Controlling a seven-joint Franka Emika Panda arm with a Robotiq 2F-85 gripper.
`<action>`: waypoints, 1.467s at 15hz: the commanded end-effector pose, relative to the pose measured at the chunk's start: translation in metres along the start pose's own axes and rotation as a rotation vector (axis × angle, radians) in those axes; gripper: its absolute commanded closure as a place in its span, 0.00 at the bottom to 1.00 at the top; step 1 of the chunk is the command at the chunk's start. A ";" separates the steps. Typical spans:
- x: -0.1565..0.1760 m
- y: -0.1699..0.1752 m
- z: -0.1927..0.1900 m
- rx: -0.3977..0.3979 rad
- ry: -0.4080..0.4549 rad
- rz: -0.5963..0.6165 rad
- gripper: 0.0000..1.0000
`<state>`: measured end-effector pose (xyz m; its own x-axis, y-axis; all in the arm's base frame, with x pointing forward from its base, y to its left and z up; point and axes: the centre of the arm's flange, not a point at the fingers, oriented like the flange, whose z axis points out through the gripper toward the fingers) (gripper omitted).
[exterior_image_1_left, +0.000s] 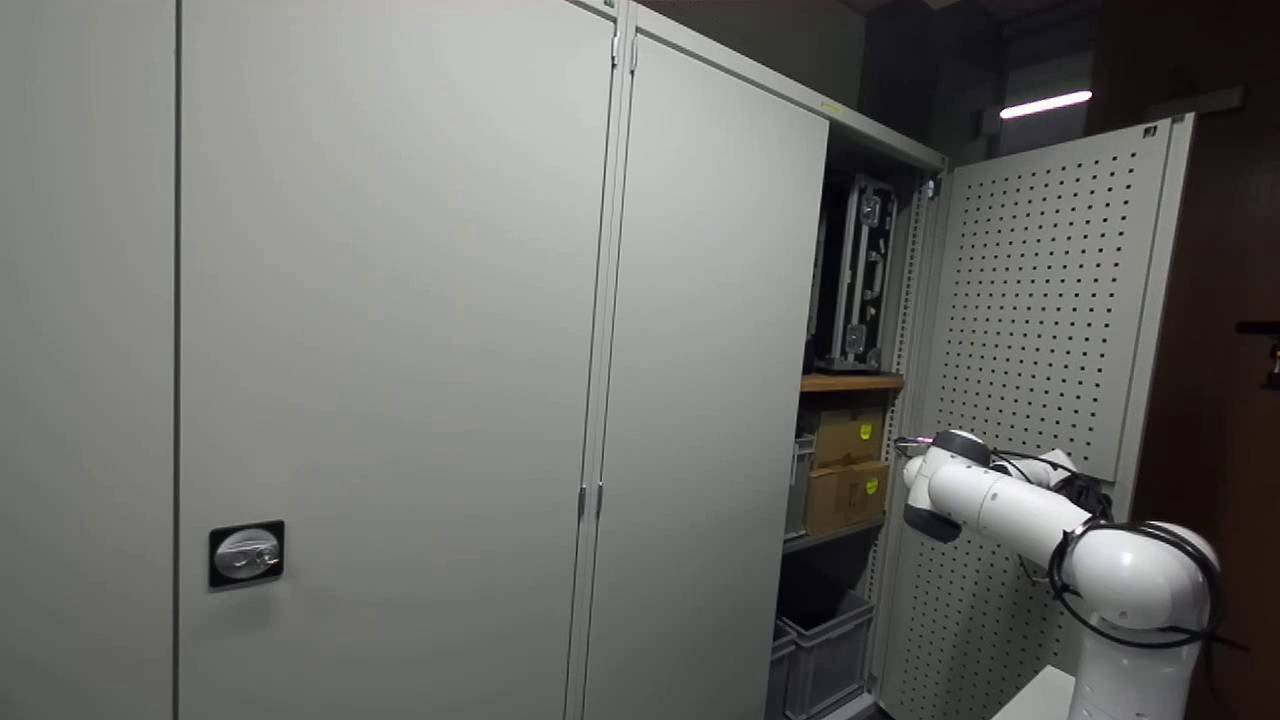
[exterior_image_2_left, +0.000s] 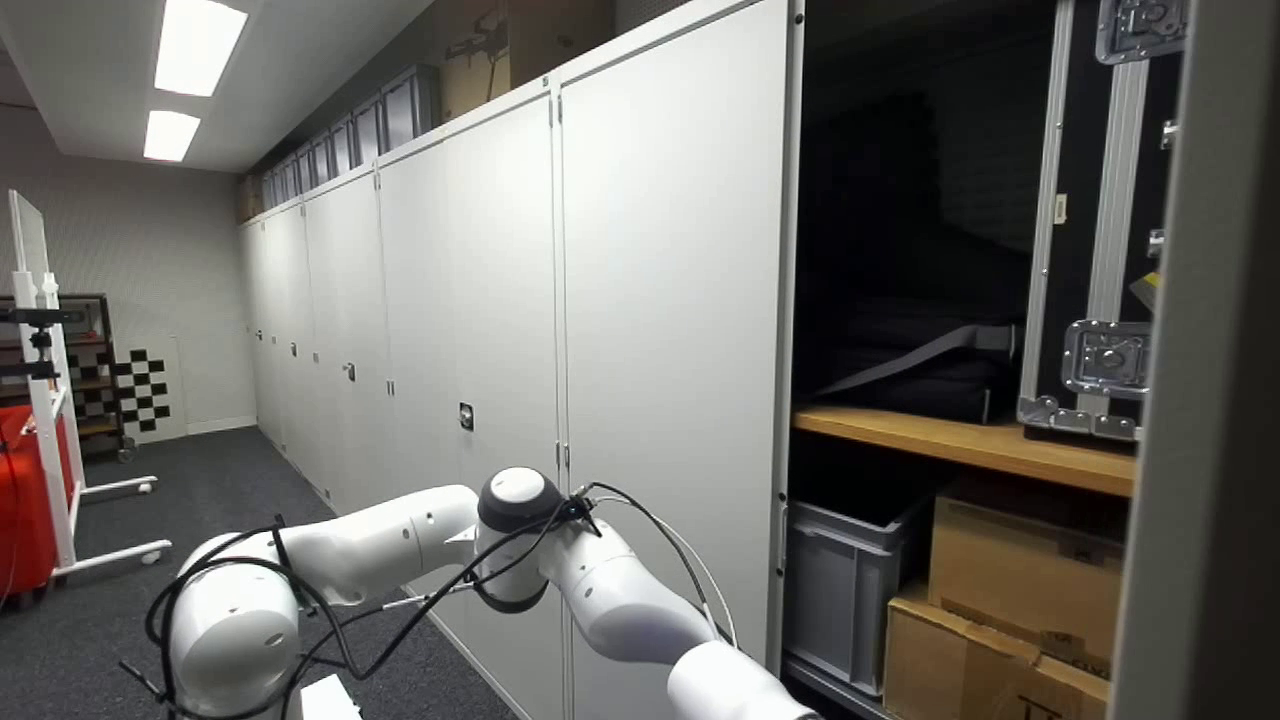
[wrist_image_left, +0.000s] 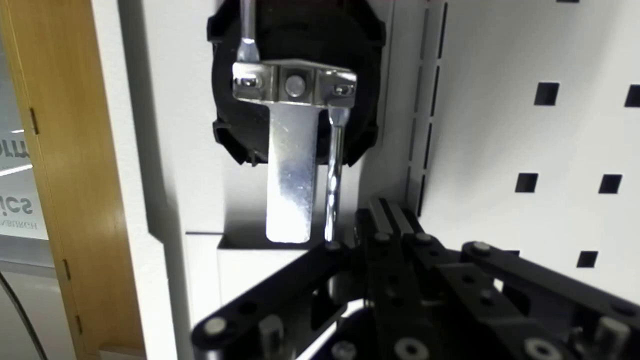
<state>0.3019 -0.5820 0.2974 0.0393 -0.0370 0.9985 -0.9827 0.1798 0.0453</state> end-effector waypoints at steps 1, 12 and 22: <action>0.014 -0.008 0.029 0.090 0.084 0.030 1.00; 0.017 -0.020 0.078 0.140 0.097 0.033 1.00; 0.020 -0.027 0.107 0.164 0.107 0.040 1.00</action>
<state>0.2804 -0.6814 0.2999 0.0229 -0.0377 0.9990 -0.9929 0.1160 0.0271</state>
